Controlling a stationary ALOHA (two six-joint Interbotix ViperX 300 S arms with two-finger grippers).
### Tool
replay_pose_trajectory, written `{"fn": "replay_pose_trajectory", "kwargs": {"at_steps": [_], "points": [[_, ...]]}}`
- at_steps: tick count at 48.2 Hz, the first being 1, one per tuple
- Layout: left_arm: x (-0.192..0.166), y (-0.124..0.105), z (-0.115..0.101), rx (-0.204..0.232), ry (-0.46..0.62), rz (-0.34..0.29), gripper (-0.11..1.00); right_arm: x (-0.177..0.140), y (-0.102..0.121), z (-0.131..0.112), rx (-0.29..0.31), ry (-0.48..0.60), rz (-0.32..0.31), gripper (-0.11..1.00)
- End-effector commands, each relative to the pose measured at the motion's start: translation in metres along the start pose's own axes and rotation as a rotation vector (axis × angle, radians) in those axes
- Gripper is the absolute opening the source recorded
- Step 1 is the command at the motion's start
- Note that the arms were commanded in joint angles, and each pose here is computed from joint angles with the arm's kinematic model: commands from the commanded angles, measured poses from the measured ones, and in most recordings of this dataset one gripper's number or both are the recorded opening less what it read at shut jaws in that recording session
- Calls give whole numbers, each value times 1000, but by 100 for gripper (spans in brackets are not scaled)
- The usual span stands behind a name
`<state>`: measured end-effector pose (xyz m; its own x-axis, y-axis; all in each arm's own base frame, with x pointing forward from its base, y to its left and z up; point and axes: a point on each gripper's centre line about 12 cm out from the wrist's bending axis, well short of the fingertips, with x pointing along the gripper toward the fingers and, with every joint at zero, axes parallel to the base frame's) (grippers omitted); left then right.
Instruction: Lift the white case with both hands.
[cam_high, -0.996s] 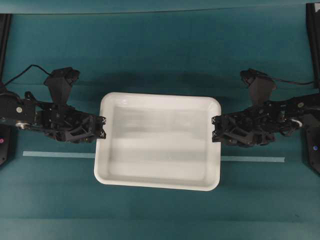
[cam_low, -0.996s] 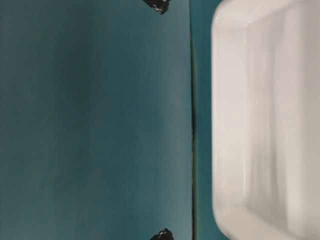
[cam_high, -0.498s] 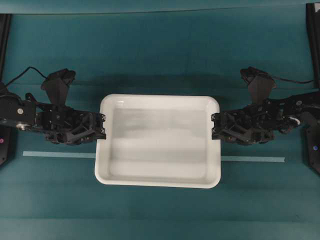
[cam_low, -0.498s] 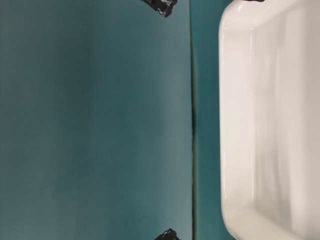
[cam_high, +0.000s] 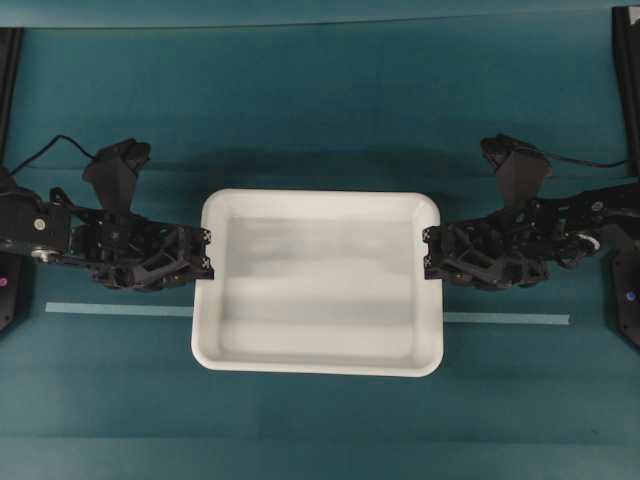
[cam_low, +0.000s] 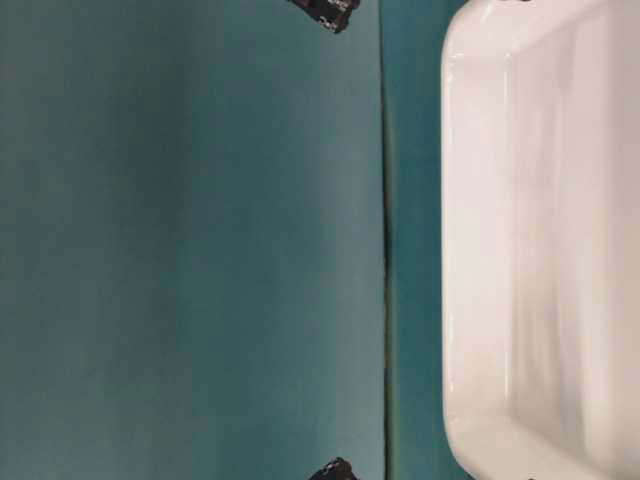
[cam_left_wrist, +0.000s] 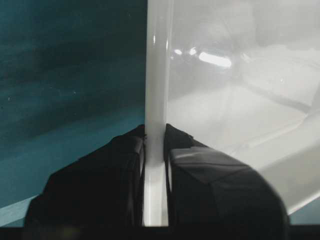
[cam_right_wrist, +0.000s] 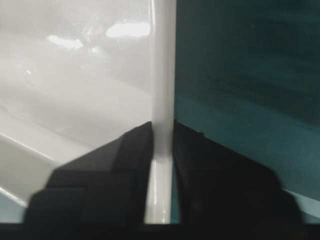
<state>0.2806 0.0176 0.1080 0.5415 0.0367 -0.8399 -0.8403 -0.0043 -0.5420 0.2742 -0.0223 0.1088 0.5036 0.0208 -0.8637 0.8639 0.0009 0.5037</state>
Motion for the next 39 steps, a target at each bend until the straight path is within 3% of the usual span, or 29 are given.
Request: {"fn": "replay_pose_trajectory", "kwargs": {"at_steps": [1,6,12,17,20,34,39], "points": [[7,13,-2,5,5,46,6,8,-14,-1,-8,7,-58,26],[7,12,-3,5,6,35,21,9,-13,-1,-11,7,-58,49],[6,10,-3,6,6,29,55,9,-9,0,-15,2,-40,79],[4,8,-3,11,6,20,85,7,-2,1,-34,-11,-3,90],[4,9,-3,11,7,20,96,7,0,2,-42,-14,7,92],[-9,1,-3,26,4,-33,95,-6,7,-2,-64,-4,37,92],[-19,-6,-3,48,2,-71,95,-20,13,-3,-86,-5,82,92]]}}
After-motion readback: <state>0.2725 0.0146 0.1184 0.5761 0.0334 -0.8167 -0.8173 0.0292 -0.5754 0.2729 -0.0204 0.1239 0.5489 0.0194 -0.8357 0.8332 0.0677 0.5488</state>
